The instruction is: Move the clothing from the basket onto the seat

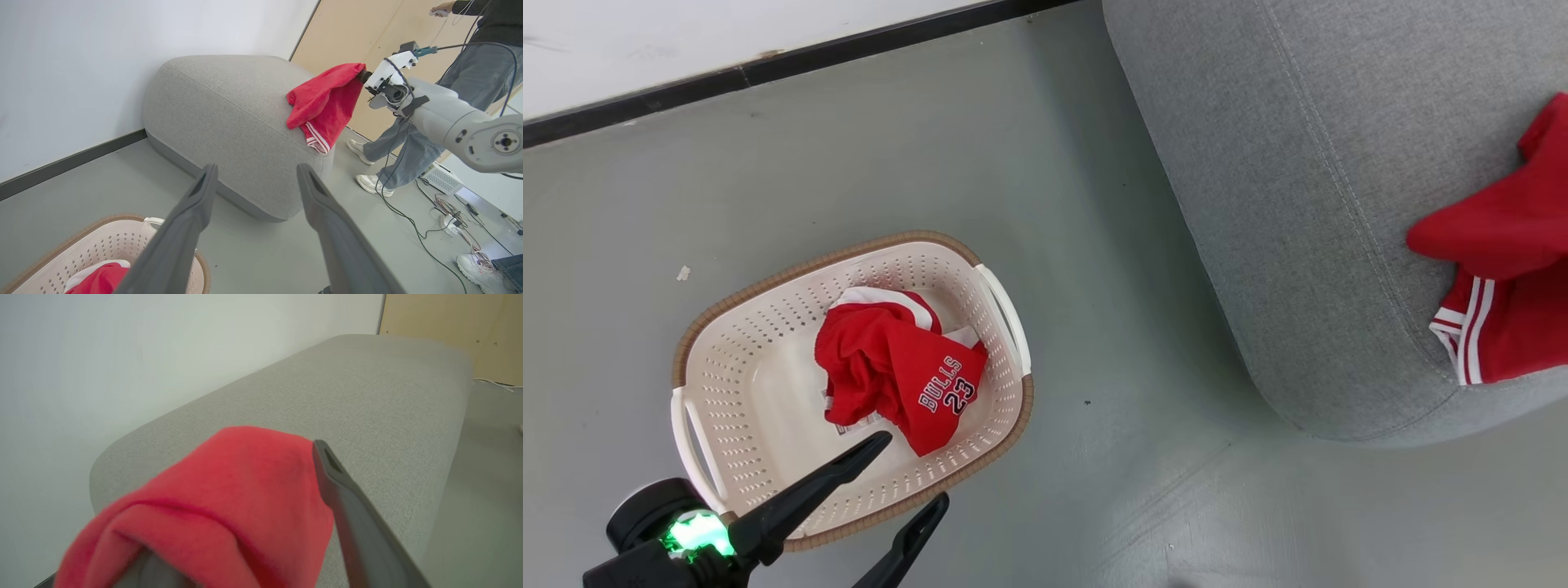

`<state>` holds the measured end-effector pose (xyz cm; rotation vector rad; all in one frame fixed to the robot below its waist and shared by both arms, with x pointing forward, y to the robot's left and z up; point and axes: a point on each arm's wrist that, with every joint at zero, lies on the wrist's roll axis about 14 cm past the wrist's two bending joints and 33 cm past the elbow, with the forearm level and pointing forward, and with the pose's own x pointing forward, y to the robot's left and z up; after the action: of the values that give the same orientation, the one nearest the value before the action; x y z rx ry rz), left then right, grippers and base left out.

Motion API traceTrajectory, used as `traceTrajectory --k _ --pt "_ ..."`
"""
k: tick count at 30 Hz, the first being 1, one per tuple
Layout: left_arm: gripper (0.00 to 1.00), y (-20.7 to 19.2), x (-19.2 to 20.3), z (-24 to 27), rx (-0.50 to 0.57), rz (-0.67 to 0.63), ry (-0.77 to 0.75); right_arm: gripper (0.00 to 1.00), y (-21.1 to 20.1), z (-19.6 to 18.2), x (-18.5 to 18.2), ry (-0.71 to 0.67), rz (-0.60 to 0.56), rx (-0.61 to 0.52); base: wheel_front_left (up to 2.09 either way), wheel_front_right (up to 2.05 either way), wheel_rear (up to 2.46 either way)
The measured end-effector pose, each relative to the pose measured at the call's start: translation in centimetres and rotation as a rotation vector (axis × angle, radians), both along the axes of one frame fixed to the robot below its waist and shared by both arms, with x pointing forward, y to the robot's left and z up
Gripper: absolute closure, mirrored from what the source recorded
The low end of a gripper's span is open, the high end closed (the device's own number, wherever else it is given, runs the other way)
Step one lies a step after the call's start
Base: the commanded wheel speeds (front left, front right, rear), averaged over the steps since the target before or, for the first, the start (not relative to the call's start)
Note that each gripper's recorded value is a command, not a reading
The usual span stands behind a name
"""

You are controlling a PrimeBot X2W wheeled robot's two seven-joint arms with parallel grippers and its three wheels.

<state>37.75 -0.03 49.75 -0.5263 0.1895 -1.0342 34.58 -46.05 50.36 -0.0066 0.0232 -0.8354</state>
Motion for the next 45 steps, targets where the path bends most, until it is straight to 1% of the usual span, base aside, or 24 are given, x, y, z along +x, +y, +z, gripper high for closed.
traceTrajectory --k 12,16,20,22,27,34,42,45 --pt "0.0 0.0 -0.2 -1.0 0.013 -0.021 0.036 0.0 0.2 -3.7 -2.8 0.08 -0.033 0.035 0.0 0.0 0.0" --pt "0.0 0.0 0.1 -1.2 0.013 -0.024 0.04 0.0 0.8 -5.6 -3.4 0.125 -0.03 0.069 0.0 0.0 0.0" --pt "0.0 0.0 0.3 -1.4 0.01 -0.026 0.04 0.0 0.9 -7.0 -3.8 0.127 -0.042 0.104 0.0 0.0 0.0" --pt "0.0 0.1 0.4 -1.4 0.009 -0.025 0.041 0.0 1.1 -7.6 -3.8 0.133 -0.042 0.113 0.0 0.0 0.0" --pt "0.0 0.2 0.6 -1.6 0.012 -0.017 0.043 0.0 2.2 -8.8 -2.8 0.153 0.002 0.125 0.0 0.0 0.0" --pt "0.0 0.5 0.8 -1.4 0.011 -0.005 0.037 0.0 3.6 -10.7 -2.4 0.188 0.038 0.164 0.0 0.0 0.0" --pt "0.0 0.9 1.2 -1.5 0.013 0.012 0.038 0.0 3.2 -11.6 -3.6 0.203 0.004 0.178 0.0 0.0 0.0" --pt "0.0 0.9 1.2 -1.6 0.015 0.011 0.04 0.0 3.6 -12.3 -3.7 0.221 0.01 0.192 0.0 0.0 0.0"
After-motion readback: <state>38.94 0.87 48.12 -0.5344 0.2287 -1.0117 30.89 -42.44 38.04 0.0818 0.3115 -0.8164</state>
